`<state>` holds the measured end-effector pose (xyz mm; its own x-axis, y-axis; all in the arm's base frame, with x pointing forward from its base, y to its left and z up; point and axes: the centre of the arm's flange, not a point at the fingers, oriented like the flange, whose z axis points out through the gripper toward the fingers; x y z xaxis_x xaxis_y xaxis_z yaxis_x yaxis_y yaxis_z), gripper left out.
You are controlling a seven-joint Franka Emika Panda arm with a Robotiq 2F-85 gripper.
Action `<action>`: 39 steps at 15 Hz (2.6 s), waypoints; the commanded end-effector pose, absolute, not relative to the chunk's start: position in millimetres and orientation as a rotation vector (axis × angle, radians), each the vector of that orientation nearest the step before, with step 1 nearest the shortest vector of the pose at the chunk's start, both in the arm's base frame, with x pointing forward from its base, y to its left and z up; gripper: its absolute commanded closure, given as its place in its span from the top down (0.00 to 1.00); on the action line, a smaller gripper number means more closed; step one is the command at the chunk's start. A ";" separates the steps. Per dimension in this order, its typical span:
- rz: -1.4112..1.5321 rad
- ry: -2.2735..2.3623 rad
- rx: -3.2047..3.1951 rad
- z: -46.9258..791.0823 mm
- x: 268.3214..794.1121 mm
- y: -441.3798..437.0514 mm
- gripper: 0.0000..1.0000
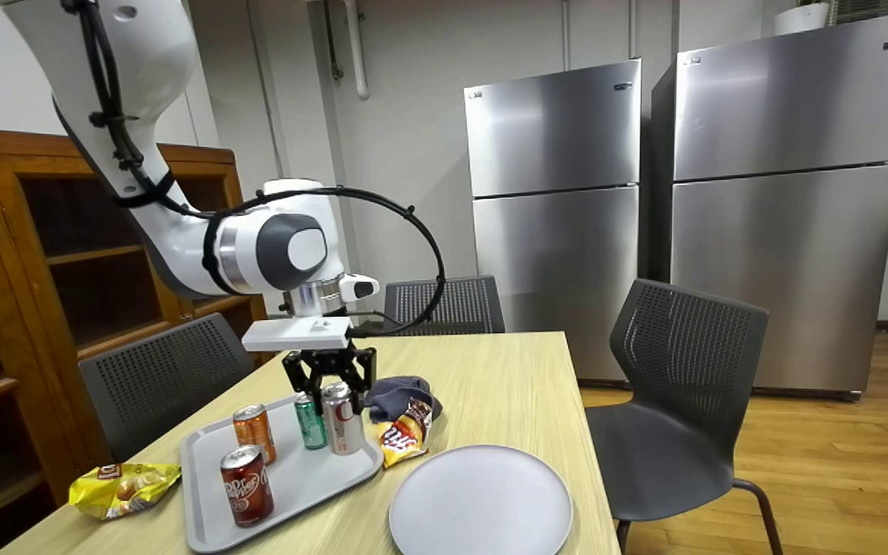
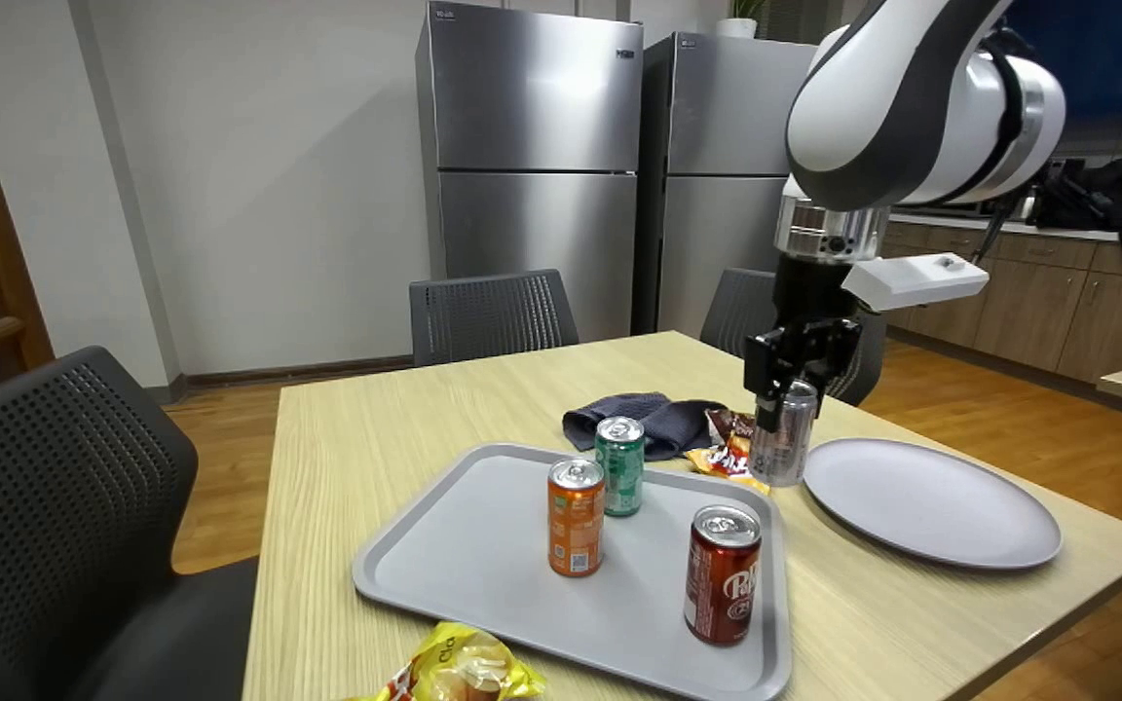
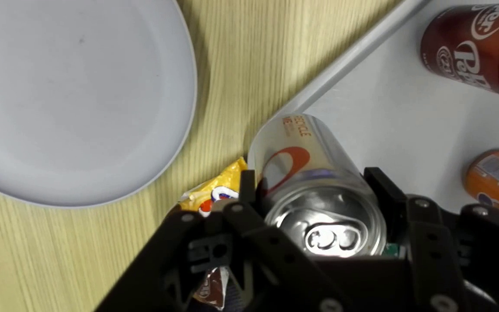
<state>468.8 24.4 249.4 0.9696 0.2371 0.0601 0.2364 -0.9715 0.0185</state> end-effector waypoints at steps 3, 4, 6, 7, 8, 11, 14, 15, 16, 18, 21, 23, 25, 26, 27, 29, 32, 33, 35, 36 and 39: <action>0.079 0.439 3.101 230.7 477.1 55.9 0.38; 0.071 0.446 3.103 226.6 477.8 58.8 0.38; 0.066 0.460 3.107 219.1 477.3 64.4 0.38; 0.064 0.469 3.107 215.8 477.8 66.9 0.38; 0.062 0.475 3.109 213.4 477.8 68.3 0.38; 0.052 0.495 3.111 206.0 478.6 73.7 0.38; 0.047 0.522 3.107 200.9 475.9 76.5 0.38; 0.049 0.531 3.104 199.8 474.1 76.5 0.38; 0.056 0.538 3.103 197.9 472.3 75.9 0.38; 0.059 0.531 3.108 195.5 471.4 77.0 0.38; 0.078 0.547 3.102 191.7 470.6 79.6 0.38; 0.085 0.553 3.101 189.7 470.8 81.4 0.38; 0.087 0.545 3.108 189.7 472.7 83.9 0.38; 0.094 0.546 3.108 189.7 472.9 85.1 0.38; 0.098 0.545 3.107 189.3 473.5 86.4 0.38; 0.108 0.545 3.103 188.8 474.6 87.3 0.38; 0.118 0.552 3.099 187.6 475.5 88.4 0.38; 0.117 0.549 3.098 186.9 476.1 89.6 0.38; 0.121 0.559 3.094 185.4 476.4 90.8 0.38; 0.118 0.562 3.091 184.3 476.8 91.6 0.38; 0.112 0.576 3.083 184.6 476.2 92.8 0.89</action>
